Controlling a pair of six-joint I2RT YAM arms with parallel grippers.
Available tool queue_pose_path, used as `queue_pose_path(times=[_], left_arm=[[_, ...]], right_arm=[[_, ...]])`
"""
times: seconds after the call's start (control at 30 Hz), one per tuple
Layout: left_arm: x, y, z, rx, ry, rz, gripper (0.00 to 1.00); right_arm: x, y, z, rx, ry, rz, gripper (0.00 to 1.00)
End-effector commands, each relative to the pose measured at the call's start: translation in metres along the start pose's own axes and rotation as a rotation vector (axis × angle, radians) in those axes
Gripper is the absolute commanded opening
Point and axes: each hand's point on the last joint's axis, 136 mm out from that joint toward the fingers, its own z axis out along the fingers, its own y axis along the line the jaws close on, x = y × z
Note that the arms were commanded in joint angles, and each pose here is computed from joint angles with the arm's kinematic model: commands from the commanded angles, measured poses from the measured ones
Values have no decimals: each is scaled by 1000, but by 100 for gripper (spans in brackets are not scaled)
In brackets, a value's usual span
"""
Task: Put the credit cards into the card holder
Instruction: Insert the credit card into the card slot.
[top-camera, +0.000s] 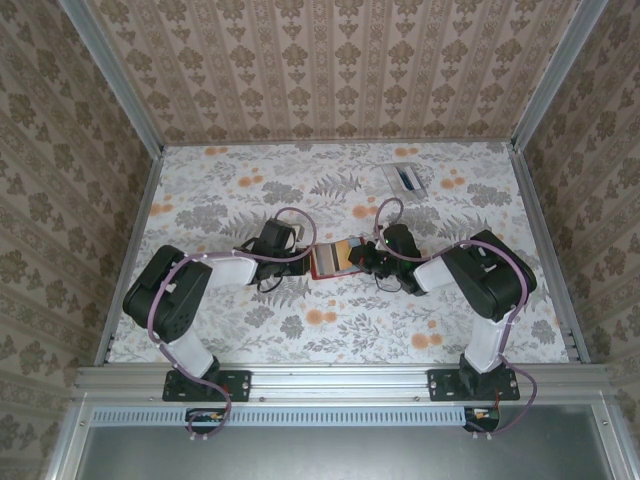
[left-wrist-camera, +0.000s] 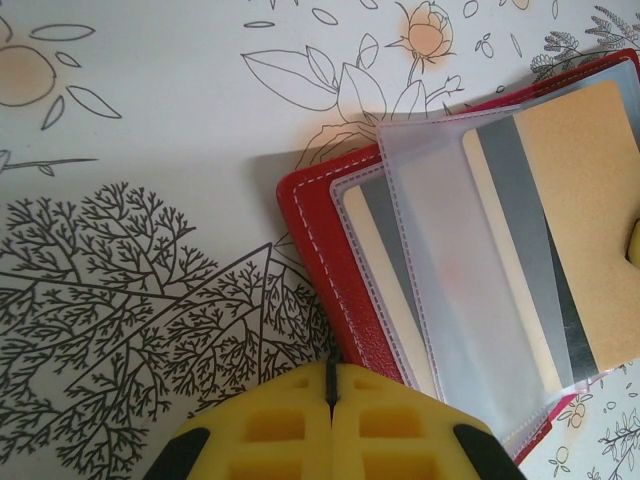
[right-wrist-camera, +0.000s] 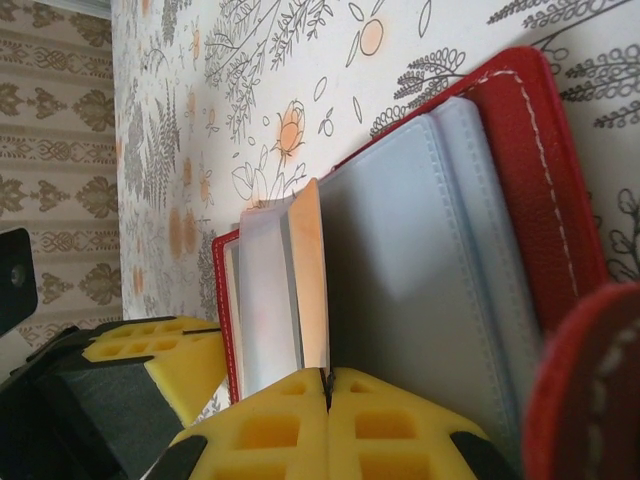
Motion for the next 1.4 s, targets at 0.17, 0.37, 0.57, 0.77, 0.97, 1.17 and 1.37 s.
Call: queue_pose_path(times=[0.17,0.37,0.57,0.77,0.97,1.17,1.37], left_arm=[[-5,-5,-4,24,-12,-6,0],[-5,-7,-4,33,-14,-7,0],[-5,-10,-4,48,-12,-8,0],[-6,-11,-7,49,-16,-5,0],[-6,-10,-9,41,-20,-2,0],[-7,-9,-8,35,-19,-4,0],[-7,-2,-10,6,-24,-5,0]], right_arm=[[3,-10,4,50,-41,11,0],[10,-6,9,59,-51,8,0],[17,-4,18,59,-33,6,0],[33,7,29,50,20,-20,3],[41,7,37,52,64,-30,6],[49,9,42,48,102,-34,9],[55,16,38,74,175,-134,9]])
